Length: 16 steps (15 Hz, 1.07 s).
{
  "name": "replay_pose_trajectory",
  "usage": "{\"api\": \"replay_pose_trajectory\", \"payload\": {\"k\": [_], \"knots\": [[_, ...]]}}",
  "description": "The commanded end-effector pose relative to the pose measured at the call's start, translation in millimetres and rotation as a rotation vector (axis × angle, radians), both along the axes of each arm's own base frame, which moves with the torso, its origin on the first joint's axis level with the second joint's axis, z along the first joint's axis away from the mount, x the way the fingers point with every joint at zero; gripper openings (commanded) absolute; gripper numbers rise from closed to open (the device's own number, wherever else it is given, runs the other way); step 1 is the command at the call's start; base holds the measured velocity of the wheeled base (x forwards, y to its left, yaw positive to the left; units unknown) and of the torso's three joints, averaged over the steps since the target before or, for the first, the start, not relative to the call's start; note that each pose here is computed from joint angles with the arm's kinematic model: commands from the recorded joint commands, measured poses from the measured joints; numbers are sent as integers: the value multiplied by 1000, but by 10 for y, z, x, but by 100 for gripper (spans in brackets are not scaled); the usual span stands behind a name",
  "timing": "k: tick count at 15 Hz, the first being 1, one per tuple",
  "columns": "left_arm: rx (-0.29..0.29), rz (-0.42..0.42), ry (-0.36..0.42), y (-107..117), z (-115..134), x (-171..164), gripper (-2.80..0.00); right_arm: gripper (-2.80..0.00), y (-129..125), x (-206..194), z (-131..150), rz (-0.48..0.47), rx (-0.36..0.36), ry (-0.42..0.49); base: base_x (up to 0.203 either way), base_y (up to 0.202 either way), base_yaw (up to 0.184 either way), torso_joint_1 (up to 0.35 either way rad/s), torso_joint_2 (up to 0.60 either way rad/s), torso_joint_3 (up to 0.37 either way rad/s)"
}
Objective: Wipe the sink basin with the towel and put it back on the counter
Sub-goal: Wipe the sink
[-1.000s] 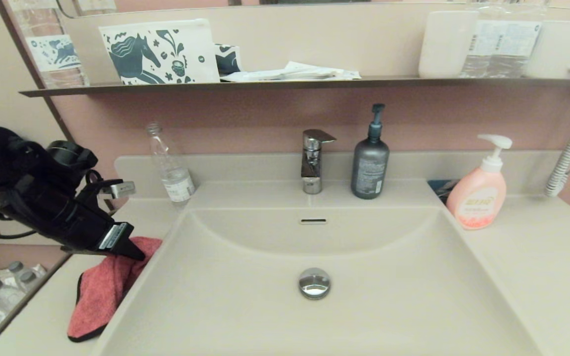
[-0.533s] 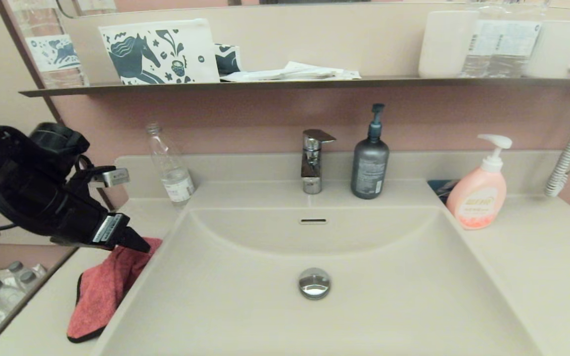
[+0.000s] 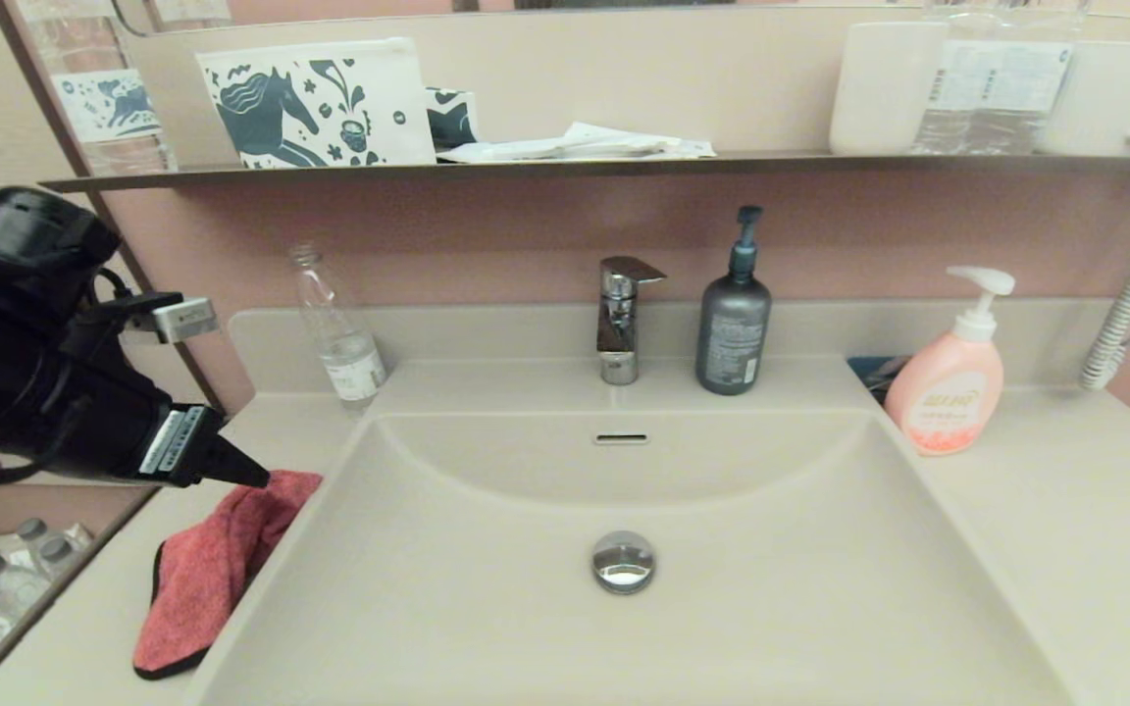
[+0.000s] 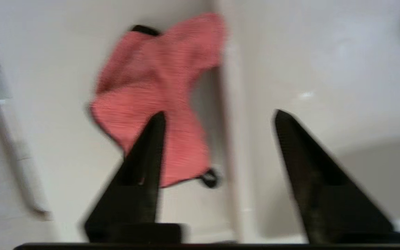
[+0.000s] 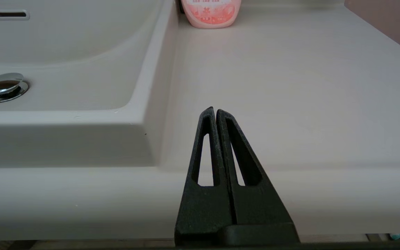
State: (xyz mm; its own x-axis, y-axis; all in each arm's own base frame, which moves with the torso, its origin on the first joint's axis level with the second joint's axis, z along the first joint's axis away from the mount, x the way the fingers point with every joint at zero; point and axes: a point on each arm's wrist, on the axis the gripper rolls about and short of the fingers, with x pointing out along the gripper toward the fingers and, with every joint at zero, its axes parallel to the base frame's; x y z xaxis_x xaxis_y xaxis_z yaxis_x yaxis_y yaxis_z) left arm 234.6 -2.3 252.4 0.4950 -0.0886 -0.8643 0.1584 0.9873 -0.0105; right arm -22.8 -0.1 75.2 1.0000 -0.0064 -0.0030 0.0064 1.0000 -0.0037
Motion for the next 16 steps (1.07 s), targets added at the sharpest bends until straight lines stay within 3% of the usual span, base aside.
{"api": "replay_pose_trajectory", "payload": {"k": [1,3,11,12,13,14,16], "knots": [[-70,-5,-40,-84,112,-167,-280,-280,0,1,0,0,-1,2,0,0,0,0,0,0],[-155,-12,-52,-217,178,-262,-280,-280,0,1,0,0,0,2,0,0,0,0,0,0],[-286,-106,-176,-933,481,-894,-280,-280,0,1,0,0,-1,2,0,0,0,0,0,0],[-278,-87,-196,-1006,488,-987,-280,-280,0,1,0,0,0,2,0,0,0,0,0,0],[-225,-24,-245,-1030,469,-1048,-280,-280,0,1,0,0,-1,2,0,0,0,0,0,0],[-166,51,-289,-1013,415,-1053,-280,-280,0,1,0,0,0,2,0,0,0,0,0,0],[-119,179,-355,-851,381,-1056,-280,-280,0,1,0,0,-1,2,0,0,0,0,0,0]]}}
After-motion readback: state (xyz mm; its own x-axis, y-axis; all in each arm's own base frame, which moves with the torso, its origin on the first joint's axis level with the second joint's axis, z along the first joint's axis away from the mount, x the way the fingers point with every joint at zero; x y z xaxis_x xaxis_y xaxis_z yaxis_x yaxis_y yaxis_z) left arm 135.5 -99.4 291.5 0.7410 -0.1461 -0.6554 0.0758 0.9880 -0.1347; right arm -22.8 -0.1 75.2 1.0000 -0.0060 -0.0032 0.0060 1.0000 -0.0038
